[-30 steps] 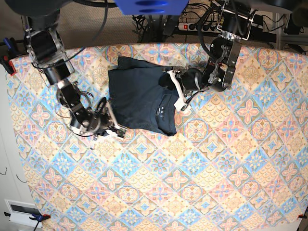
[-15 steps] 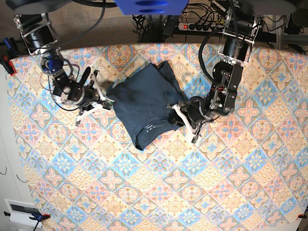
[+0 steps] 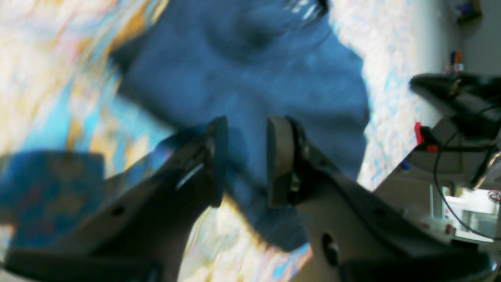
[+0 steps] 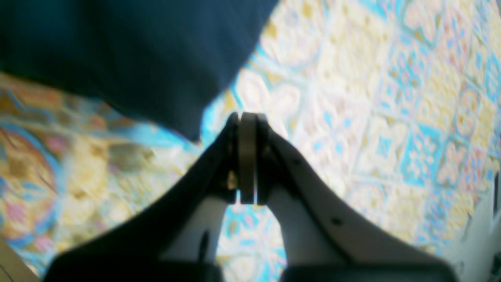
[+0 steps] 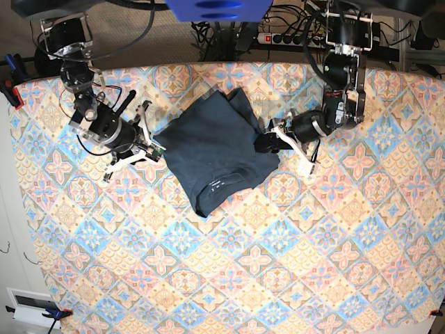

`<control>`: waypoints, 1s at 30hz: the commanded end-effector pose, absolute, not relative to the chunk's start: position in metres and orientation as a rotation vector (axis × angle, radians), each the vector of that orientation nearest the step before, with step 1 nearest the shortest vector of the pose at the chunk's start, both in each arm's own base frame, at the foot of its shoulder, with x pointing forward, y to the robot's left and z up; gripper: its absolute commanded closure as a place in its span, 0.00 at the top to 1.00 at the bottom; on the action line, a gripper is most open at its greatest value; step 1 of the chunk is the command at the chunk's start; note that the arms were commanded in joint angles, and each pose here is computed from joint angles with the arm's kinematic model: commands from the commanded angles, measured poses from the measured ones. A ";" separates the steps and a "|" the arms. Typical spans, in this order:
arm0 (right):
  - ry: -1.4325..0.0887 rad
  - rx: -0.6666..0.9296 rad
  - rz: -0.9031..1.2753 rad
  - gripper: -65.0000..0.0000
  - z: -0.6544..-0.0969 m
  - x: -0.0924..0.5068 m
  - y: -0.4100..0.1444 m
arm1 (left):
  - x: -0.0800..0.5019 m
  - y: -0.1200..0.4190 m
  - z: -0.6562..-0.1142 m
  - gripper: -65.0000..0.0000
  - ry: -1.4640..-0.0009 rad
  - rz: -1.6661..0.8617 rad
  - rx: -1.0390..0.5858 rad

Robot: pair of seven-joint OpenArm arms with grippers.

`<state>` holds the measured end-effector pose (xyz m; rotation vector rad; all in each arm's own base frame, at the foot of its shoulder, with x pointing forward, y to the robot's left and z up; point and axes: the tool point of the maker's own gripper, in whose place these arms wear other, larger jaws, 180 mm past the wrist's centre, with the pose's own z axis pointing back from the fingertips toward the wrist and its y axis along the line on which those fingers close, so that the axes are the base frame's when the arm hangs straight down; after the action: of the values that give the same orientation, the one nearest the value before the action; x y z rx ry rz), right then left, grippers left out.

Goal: Layout the t-shirt on the table in an organized manner, then fold the t-shirt properly
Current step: 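Grasp the bundle edges with both grippers and fold it over once more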

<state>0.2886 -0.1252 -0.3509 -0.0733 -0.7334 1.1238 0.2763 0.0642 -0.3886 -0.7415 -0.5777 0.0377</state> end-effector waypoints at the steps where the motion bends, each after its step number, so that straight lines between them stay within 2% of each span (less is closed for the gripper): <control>1: -0.776 -0.090 1.121 0.00 -0.338 0.297 -0.126 | 0.284 0.061 -0.377 0.24 -0.617 0.031 -0.764; 4: -0.798 -0.076 1.127 0.00 -0.333 0.295 -0.118 | 0.282 0.063 -0.396 0.24 -0.572 0.053 -0.741; 12: -0.885 0.256 1.034 0.00 -0.317 0.277 -0.076 | 0.325 0.033 -0.423 0.24 -0.542 0.067 -0.685; 22: -0.975 0.472 0.903 0.00 -0.286 0.278 -0.064 | 0.382 -0.013 -0.399 0.24 -0.635 0.003 -0.686; 24: -0.994 0.494 0.897 0.00 -0.282 0.281 -0.057 | 0.386 -0.013 -0.384 0.24 -0.671 0.012 -0.719; 30: -1.016 0.566 0.934 0.00 -0.271 0.288 -0.015 | 0.374 0.034 -0.362 0.24 -0.715 0.058 -0.766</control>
<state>0.2785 -0.0166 -0.2897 0.5550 -0.9483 0.9345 0.3647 0.0323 -0.3753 -0.7573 -0.6712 0.0668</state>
